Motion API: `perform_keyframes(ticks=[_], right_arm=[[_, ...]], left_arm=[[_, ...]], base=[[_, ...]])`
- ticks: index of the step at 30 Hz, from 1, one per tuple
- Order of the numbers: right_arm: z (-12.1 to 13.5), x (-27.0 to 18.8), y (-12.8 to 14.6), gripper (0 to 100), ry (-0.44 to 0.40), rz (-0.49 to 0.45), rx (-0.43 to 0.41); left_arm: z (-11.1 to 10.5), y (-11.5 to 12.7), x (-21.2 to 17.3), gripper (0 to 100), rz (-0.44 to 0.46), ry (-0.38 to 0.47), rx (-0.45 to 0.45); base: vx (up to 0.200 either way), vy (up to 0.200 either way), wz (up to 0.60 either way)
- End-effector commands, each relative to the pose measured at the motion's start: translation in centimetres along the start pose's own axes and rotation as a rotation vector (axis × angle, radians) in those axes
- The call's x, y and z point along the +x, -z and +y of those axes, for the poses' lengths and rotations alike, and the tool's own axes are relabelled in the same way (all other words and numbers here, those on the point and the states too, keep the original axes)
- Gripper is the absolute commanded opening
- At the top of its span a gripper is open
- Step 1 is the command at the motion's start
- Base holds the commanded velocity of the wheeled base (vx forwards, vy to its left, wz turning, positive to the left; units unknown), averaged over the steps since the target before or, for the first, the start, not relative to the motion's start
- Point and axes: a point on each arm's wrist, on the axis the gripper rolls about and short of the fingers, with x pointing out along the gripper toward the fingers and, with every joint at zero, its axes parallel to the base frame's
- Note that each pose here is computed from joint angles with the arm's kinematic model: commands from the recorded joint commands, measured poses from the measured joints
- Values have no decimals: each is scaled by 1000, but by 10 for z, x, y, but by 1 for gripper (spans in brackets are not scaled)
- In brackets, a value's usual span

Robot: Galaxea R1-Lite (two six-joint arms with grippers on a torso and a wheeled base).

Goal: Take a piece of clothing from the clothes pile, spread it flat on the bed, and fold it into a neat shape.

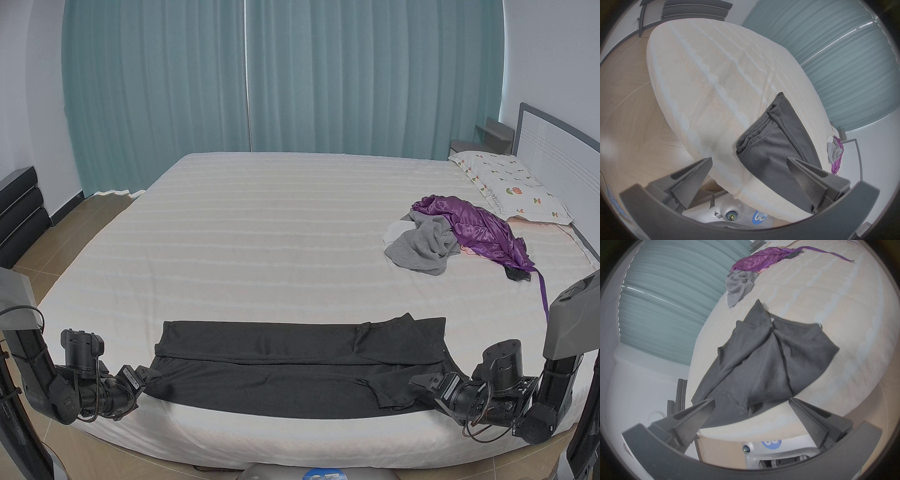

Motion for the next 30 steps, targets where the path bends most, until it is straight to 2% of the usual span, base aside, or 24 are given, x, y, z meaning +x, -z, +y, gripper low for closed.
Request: perform_keyframes(ticks=[1, 9, 17, 23, 30], right_arm=[[3, -2, -11, 100, -28, -40, 20], [6, 2, -6, 100, -72, 50, 74], [9, 12, 5, 100, -68, 91, 62], [11, 23, 3, 100, -67, 73, 77], [10, 20, 1, 100, -26, -47, 52]], left_arm=[[-2, -2, -3, 100, -12, 13, -2], [-2, -2, -2, 100, -14, 11, -3], [-1, -2, -2, 100, -13, 10, -3], [-1, -2, -2, 100, -12, 11, -3], [-2, -3, -2, 100, -14, 11, -3]], base=[[0, 0, 0], [0, 0, 0], [0, 0, 0], [0, 0, 0], [0, 0, 0]])
